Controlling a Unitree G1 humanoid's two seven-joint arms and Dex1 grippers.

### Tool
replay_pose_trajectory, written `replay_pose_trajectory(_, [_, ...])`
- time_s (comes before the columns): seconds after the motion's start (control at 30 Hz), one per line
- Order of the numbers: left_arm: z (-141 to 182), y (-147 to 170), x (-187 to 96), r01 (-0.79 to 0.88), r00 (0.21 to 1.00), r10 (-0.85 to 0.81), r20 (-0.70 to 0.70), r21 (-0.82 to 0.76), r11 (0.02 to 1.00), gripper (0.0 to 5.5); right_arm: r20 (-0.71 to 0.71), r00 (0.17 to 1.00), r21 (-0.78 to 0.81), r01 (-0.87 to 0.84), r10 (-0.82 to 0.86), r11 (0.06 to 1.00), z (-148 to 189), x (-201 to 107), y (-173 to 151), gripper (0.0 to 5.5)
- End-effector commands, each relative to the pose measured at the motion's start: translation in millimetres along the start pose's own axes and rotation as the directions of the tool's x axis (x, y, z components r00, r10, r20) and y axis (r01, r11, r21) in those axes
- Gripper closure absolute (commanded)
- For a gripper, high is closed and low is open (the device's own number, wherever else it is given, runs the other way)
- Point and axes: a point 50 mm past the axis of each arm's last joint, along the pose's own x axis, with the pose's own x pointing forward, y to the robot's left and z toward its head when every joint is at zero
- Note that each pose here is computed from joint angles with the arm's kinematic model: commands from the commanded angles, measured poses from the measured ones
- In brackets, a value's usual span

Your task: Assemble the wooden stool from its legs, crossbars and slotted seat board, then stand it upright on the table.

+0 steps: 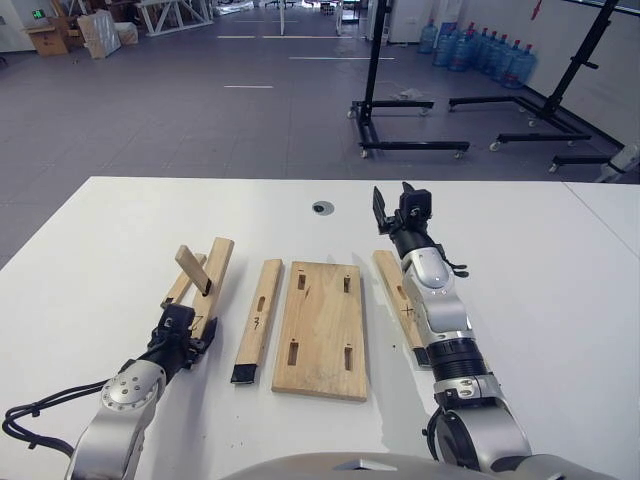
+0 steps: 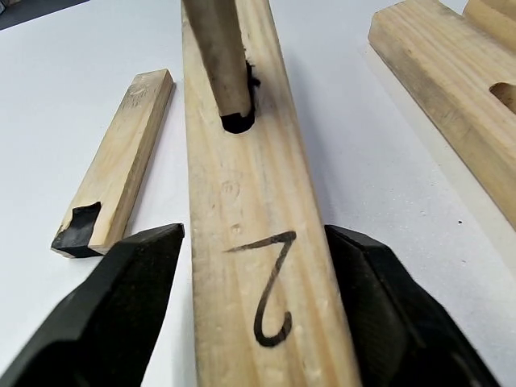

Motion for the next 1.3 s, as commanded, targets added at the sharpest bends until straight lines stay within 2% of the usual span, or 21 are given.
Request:
replay_pose_trajectory(0.03, [-17.9, -7.7, -0.8, 0.016, 0.996, -0.019, -0.086, -0.037, 0.999, 2.95, 0.021, 1.0, -0.001, -0.013, 0.013, 1.0, 7.3, 5.7, 2.1, 2.59])
replay_pose_trajectory(0.13, [-13.6, -8.9, -1.5, 0.011, 0.997, -0.014, -0.073, -0.038, 0.999, 3.2, 0.02, 1.0, -0.003, -0.014, 0.014, 1.0, 7.4, 6.0, 1.6, 2.59])
replay_pose_trajectory(0.37, [4.5, -5.5, 2.1, -0.037, 0.999, 0.038, 0.013, -0.046, 0.998, 3.38, 0.021, 1.0, -0.007, -0.014, 0.014, 1.0, 8.1, 8.0, 0.7, 2.59])
replay_pose_trajectory(0.5, [30.6, 0.2, 4.9, -0.076, 0.982, 0.092, 0.163, -0.098, 0.992, 3.44, 0.024, 1.0, -0.008, -0.015, 0.015, 1.0, 8.9, 10.5, 1.0, 2.59])
replay_pose_trajectory(0.7, [84.5, 2.8, 10.4, -0.046, 0.895, 0.107, 0.433, -0.151, 0.988, 3.44, 0.043, 0.999, -0.009, -0.029, 0.029, 1.0, 14.0, 18.0, 1.6, 2.59])
replay_pose_trajectory(0.8, [110.1, -13.0, 15.0, 0.185, 0.826, -0.035, 0.563, -0.211, 0.96, 3.44, 0.068, 0.995, 0.122, -0.082, 0.074, 0.989, 21.2, 25.8, 0.9, 2.59])
replay_pose_trajectory(0.83, [112.8, -19.2, 15.5, 0.281, 0.803, -0.093, 0.589, -0.238, 0.93, 3.44, 0.086, 0.987, 0.236, -0.155, 0.139, 0.959, 26.1, 27.3, 2.8, 2.59])
replay_pose_trajectory(0.9, [113.4, -26.5, 15.1, 0.419, 0.762, -0.184, 0.621, -0.256, 0.871, 3.44, 0.143, 0.94, 0.433, -0.34, 0.309, 0.835, 33.4, 24.9, 9.1, 2.59])
replay_pose_trajectory(0.97, [114.1, -29.2, 13.6, 0.55, 0.704, -0.264, 0.66, -0.271, 0.79, 3.44, 0.235, 0.853, 0.582, -0.508, 0.466, 0.636, 40.5, 14.5, 11.9, 2.59])
replay_pose_trajectory(1.0, [114.5, -30.2, 11.9, 0.619, 0.663, -0.31, 0.681, -0.267, 0.739, 3.44, 0.299, 0.793, 0.636, -0.58, 0.53, 0.51, 44.4, 6.7, 13.1, 2.39])
replay_pose_trajectory(1.07, [114.1, -32.9, 9.5, 0.713, 0.597, -0.402, 0.695, -0.23, 0.662, 3.44, 0.392, 0.695, 0.686, -0.657, 0.602, 0.313, 49.1, -6.0, 15.7, 2.1])
replay_pose_trajectory(1.13, [114.4, -36.9, 6.1, 0.792, 0.522, -0.481, 0.704, -0.191, 0.58, 3.44, 0.452, 0.626, 0.71, -0.684, 0.635, 0.169, 52.0, -14.1, 19.5, 1.8])
replay_pose_trajectory(1.2, [114.5, -43.7, 3.3, 0.849, 0.458, -0.566, 0.686, -0.15, 0.506, 3.44, 0.502, 0.574, 0.716, -0.695, 0.647, 0.062, 57.0, -17.6, 26.0, 1.43])
replay_pose_trajectory(1.27, [114.0, -49.9, 2.1, 0.882, 0.417, -0.618, 0.666, -0.131, 0.453, 3.44, 0.536, 0.543, 0.718, -0.696, 0.647, -0.011, 60.6, -19.1, 32.3, 0.99])
replay_pose_trajectory(1.3, [114.1, -52.1, 1.0, 0.893, 0.398, -0.633, 0.664, -0.124, 0.432, 3.44, 0.545, 0.536, 0.721, -0.693, 0.644, -0.033, 61.3, -19.3, 34.4, 0.97])
